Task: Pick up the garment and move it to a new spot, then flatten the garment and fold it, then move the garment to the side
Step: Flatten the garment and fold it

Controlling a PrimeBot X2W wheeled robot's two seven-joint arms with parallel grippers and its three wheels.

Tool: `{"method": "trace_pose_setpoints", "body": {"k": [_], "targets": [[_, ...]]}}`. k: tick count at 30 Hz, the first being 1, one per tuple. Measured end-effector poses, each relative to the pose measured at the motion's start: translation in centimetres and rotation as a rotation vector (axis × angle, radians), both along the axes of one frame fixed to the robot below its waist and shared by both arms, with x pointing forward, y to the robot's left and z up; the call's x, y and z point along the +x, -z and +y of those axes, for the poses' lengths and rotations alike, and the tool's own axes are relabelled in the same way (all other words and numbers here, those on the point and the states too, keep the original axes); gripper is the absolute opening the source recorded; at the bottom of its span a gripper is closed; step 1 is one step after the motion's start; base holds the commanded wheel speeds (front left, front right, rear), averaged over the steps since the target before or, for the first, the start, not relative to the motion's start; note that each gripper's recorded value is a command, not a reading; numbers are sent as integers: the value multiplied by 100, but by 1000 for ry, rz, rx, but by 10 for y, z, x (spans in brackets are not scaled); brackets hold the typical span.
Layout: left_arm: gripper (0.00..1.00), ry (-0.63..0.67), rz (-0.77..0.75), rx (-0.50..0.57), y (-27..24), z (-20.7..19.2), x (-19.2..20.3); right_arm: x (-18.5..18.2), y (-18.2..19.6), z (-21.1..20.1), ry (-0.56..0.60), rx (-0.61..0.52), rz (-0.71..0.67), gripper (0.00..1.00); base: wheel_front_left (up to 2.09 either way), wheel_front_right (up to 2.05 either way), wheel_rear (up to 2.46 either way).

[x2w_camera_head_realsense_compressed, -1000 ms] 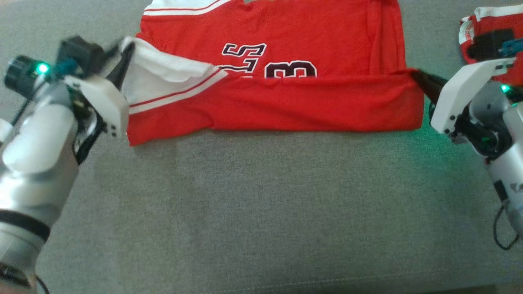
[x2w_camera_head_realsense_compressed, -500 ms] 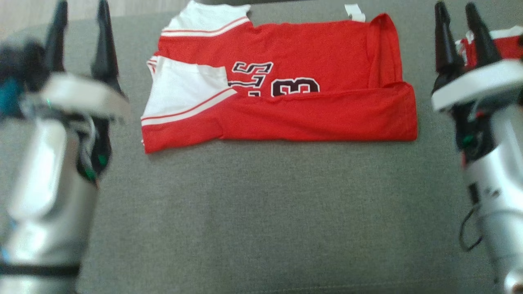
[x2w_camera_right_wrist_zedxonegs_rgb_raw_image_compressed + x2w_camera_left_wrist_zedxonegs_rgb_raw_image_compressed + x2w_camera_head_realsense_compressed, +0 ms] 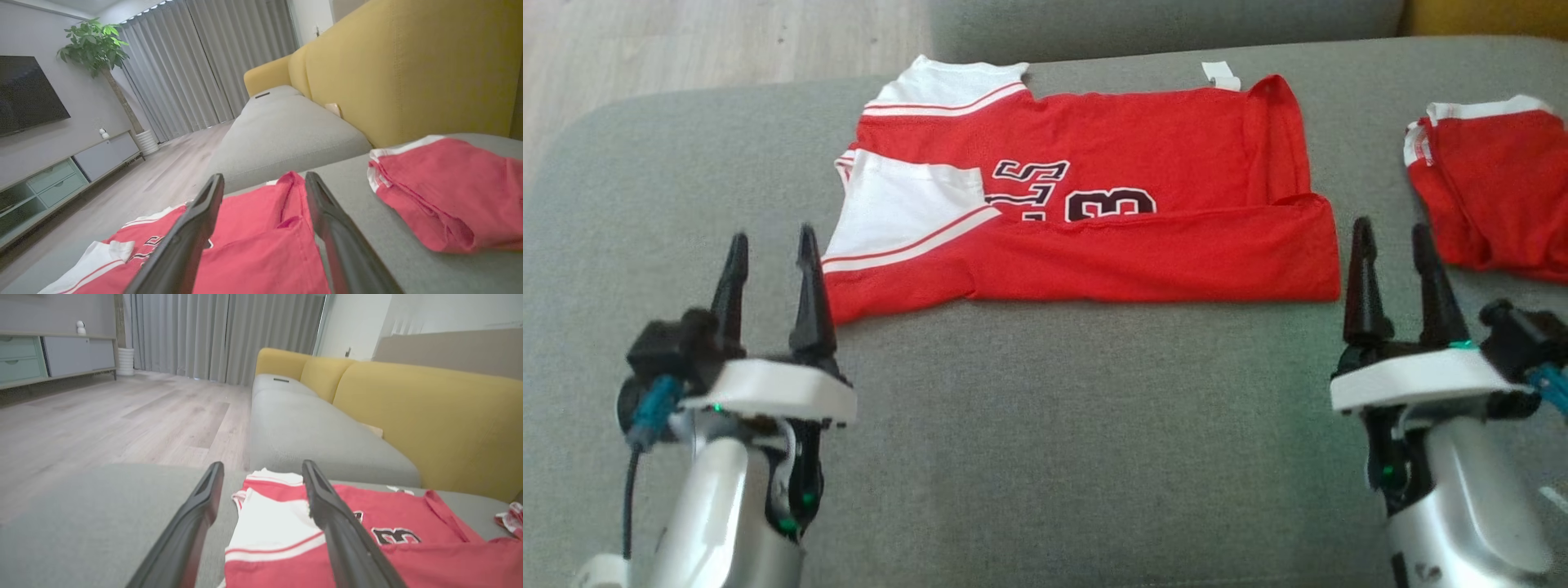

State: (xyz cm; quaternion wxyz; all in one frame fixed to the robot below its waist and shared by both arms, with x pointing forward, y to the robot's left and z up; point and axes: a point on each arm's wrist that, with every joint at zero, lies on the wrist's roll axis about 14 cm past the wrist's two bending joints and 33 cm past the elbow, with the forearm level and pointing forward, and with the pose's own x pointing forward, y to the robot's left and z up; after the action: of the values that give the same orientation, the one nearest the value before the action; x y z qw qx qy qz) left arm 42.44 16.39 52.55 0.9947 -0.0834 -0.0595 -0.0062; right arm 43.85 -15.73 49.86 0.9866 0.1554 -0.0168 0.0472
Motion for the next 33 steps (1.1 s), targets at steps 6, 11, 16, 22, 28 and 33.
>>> {"method": "trace_pose_setpoints", "body": {"k": [6, 11, 16, 22, 28, 33], "targets": [[100, 26, 123, 45, 43, -5, 2, -3, 12, 3, -6, 12, 26, 100, 0, 0, 0], [100, 54, 254, 101, 86, -9, 10, 1, 17, 2, -6, 8, 36, 100, 0, 0, 0], [100, 71, 379, 154, 124, -9, 24, 10, 14, -2, 2, 3, 23, 100, 0, 0, 0], [100, 60, 492, 214, 154, -1, 33, 8, 21, -7, 12, 0, 43, 100, 0, 0, 0], [100, 86, 542, 231, 163, -6, 41, 5, 23, -14, 27, -2, 57, 100, 0, 0, 0], [0, 113, 533, 226, 159, -13, 43, 4, 41, -17, 27, -29, 140, 100, 0, 0, 0]]}}
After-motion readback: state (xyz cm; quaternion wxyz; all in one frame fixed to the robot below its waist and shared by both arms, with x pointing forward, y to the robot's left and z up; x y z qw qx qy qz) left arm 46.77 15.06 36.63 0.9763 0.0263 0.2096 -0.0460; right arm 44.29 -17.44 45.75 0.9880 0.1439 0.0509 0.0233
